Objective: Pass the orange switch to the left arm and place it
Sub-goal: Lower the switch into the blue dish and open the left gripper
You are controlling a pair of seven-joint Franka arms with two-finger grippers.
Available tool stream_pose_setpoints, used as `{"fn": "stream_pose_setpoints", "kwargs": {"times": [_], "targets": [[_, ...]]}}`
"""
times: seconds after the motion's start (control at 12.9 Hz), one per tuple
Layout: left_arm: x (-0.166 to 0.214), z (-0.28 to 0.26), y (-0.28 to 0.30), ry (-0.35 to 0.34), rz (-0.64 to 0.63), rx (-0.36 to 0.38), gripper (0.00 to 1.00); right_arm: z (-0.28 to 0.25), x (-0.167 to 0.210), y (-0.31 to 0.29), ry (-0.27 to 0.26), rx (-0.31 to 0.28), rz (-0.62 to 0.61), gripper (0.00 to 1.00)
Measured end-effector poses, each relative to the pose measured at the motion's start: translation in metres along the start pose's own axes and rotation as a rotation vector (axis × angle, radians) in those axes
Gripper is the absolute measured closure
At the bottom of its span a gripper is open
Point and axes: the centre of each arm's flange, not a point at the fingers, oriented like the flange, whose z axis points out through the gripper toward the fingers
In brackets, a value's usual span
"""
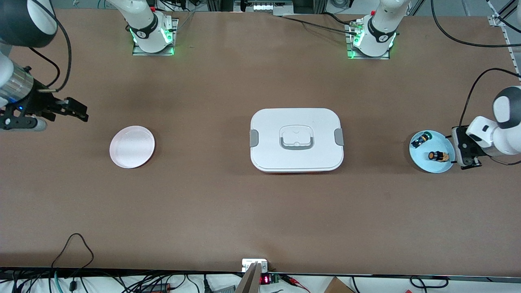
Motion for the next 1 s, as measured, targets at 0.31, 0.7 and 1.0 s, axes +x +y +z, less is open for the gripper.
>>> {"fn": "stream_pose_setpoints", "kwargs": {"times": [0.31,0.7,1.0], "targets": [[0.05,-0.074,0.014,-0.047,-0.269,-0.116,0.0,-0.019,-0.005,0.0,0.008,0.001,-0.006,0.0],[0.121,-0.132,0.045,-0.165,-0.598,-0.188,0.0,-0.017,-0.004,0.0,0.004,0.001,-0.021,0.0],[0.141,-0.158,0.065,-0.173,-0.785,-0.208,0.0,-0.018,-0.004,0.0,0.007,0.001,-0.025,0.0]]}}
